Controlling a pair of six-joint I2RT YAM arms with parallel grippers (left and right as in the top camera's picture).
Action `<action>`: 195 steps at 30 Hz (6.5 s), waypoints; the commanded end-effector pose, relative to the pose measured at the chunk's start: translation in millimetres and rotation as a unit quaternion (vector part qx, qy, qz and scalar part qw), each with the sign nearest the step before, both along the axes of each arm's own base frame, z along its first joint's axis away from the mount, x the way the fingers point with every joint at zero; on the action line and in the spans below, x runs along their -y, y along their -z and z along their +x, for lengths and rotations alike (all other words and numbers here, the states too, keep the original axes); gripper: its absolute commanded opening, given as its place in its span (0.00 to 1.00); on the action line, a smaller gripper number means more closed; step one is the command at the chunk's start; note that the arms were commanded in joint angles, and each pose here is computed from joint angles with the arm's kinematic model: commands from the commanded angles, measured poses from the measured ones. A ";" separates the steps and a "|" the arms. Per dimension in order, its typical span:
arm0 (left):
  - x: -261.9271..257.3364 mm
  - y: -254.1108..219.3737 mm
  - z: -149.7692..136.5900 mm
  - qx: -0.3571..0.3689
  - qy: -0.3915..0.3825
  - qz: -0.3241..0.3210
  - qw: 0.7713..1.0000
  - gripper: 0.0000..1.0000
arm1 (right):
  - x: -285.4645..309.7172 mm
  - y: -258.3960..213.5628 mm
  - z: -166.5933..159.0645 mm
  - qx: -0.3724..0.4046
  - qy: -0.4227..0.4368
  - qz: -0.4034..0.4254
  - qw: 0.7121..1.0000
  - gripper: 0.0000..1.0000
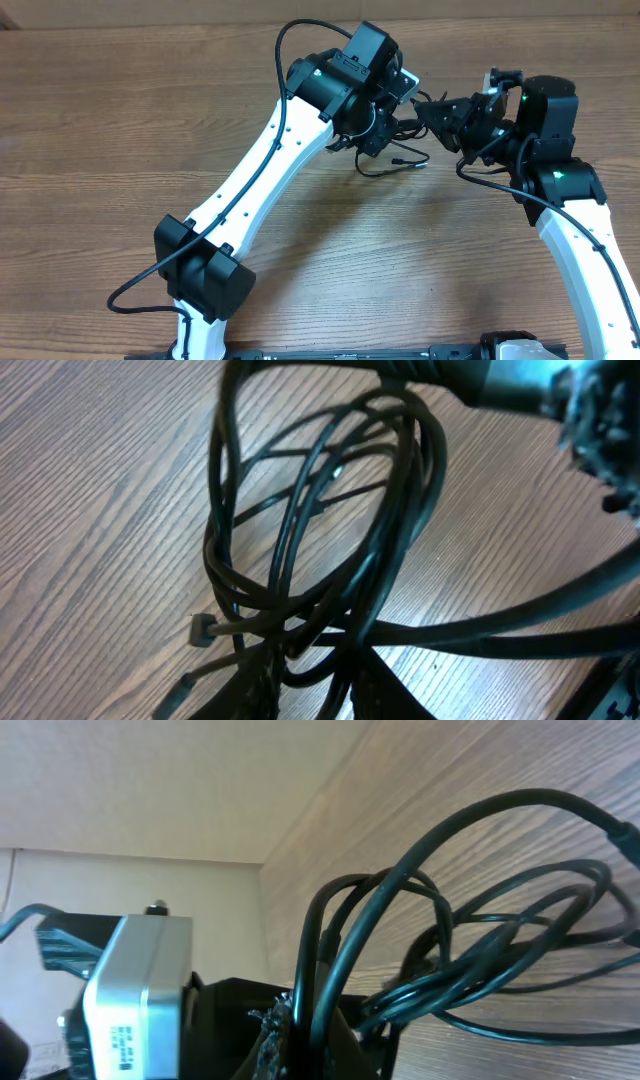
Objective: Untangle cables
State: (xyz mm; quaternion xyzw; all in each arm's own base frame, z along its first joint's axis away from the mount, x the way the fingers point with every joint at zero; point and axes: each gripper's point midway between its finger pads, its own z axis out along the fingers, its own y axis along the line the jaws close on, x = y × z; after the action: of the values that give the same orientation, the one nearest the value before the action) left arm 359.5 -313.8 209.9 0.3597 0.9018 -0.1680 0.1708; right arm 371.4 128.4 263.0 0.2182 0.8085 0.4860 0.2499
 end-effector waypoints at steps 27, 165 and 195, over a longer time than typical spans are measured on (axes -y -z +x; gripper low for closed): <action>-51.0 10.2 19.8 -0.054 -0.080 0.009 0.995 0.04 | 51.7 53.3 -13.9 -0.067 0.076 -0.172 0.980 0.04; -7.4 0.3 7.9 -0.077 -0.089 -0.053 0.992 0.28 | -53.2 28.8 12.8 0.016 -0.119 0.009 0.993 0.04; -48.6 15.9 -4.2 -0.104 -0.096 0.022 0.990 0.04 | -0.7 87.4 21.8 -0.054 0.001 -0.144 0.988 0.04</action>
State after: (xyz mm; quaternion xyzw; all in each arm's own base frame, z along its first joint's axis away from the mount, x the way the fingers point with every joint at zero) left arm 344.5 -294.1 197.1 0.2581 0.9407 -0.2046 0.0810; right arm 374.5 168.1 179.5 0.1719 0.8685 0.4333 0.1686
